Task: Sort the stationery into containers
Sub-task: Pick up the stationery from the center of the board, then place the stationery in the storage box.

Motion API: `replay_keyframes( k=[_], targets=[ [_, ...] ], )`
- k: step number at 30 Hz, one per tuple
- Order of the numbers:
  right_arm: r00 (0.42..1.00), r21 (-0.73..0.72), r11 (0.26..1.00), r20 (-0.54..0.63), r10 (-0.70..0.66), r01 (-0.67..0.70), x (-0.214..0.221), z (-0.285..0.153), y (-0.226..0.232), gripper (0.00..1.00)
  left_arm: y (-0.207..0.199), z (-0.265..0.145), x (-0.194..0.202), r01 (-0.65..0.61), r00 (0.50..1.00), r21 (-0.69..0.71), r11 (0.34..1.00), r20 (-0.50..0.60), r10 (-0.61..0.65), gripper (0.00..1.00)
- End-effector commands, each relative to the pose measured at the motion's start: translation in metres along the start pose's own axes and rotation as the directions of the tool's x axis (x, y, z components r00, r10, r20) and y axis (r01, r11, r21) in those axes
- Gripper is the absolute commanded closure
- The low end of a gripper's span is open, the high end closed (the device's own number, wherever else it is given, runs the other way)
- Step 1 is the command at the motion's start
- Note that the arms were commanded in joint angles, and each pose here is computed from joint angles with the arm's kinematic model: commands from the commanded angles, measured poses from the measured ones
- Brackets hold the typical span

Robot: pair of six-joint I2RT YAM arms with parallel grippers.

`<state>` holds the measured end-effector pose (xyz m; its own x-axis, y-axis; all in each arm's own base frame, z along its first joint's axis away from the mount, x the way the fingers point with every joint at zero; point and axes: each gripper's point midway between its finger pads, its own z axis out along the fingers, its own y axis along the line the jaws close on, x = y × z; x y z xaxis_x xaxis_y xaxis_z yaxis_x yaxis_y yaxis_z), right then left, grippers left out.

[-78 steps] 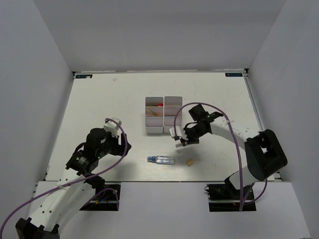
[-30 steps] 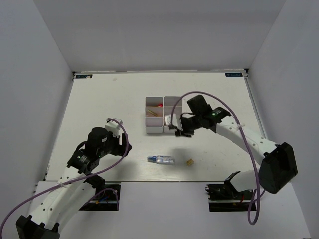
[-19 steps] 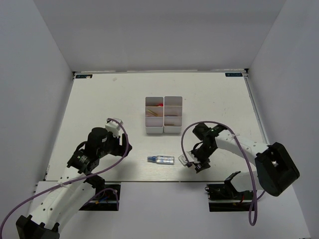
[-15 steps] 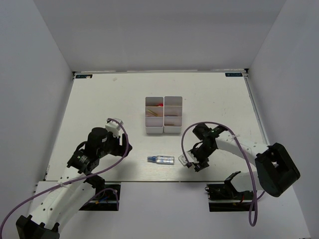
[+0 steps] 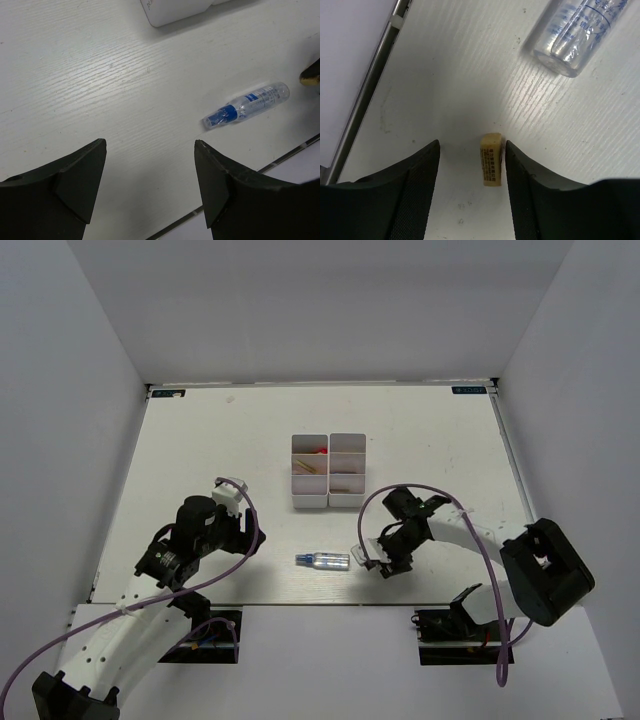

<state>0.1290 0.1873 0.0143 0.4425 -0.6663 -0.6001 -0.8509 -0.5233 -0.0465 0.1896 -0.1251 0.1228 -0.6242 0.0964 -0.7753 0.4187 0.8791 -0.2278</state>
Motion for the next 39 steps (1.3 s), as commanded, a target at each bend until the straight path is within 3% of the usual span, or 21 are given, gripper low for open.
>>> replay_keyframes(
  k=[1,3,4,5,7,12,15,16,20,25,39],
  targets=[
    [0.997,0.029,1.0,-0.072,0.012,-0.01,0.016,0.003,-0.011,0.47,-0.001,0.0,0.001,-0.006,1.0,0.012,1.0,-0.005,0.006,0.19],
    [0.997,0.026,0.999,-0.08,0.02,-0.018,0.018,0.003,-0.01,0.58,-0.002,0.0,0.001,-0.006,1.0,0.013,1.0,-0.005,0.006,0.19],
    [0.996,0.032,0.999,-0.084,0.025,-0.022,0.018,0.003,-0.013,0.68,-0.002,0.0,0.001,-0.007,1.0,0.013,1.0,-0.005,0.007,0.19],
    [0.996,0.038,0.999,-0.083,0.025,-0.022,0.018,0.003,-0.014,0.89,-0.002,0.0,0.0,-0.005,1.0,0.013,1.0,-0.004,0.005,0.19],
    [0.996,0.059,0.998,-0.082,0.028,-0.024,0.016,0.0,-0.019,1.0,-0.001,0.0,0.001,-0.006,1.0,0.011,1.0,-0.007,0.006,0.19],
    [0.998,0.175,0.984,-0.052,0.018,-0.008,-0.007,-0.023,-0.055,1.0,-0.002,0.0,0.002,-0.006,1.0,0.016,1.0,-0.012,0.006,0.19],
    [0.997,0.347,0.936,-0.025,0.075,-0.062,-0.026,-0.047,-0.104,1.0,-0.002,0.001,0.003,-0.004,1.0,0.014,1.0,-0.016,0.004,0.19],
    [0.982,0.475,0.866,-0.02,0.188,-0.157,-0.025,-0.063,-0.131,1.0,-0.002,0.001,0.003,-0.006,1.0,0.015,1.0,-0.018,0.007,0.19],
    [0.975,0.644,0.739,0.052,0.215,-0.198,-0.049,-0.105,-0.188,1.0,-0.001,0.002,0.004,-0.003,1.0,0.013,1.0,-0.022,0.004,0.19],
    [0.965,0.677,0.697,0.082,0.248,-0.236,-0.054,-0.114,-0.218,1.0,-0.001,0.002,0.004,-0.006,1.0,0.014,1.0,-0.027,0.007,0.19],
    [0.968,0.656,0.726,0.025,0.25,-0.205,-0.038,-0.095,-0.228,0.99,-0.002,0.003,0.007,-0.005,0.999,0.02,1.0,-0.042,0.006,0.19]
  ],
)
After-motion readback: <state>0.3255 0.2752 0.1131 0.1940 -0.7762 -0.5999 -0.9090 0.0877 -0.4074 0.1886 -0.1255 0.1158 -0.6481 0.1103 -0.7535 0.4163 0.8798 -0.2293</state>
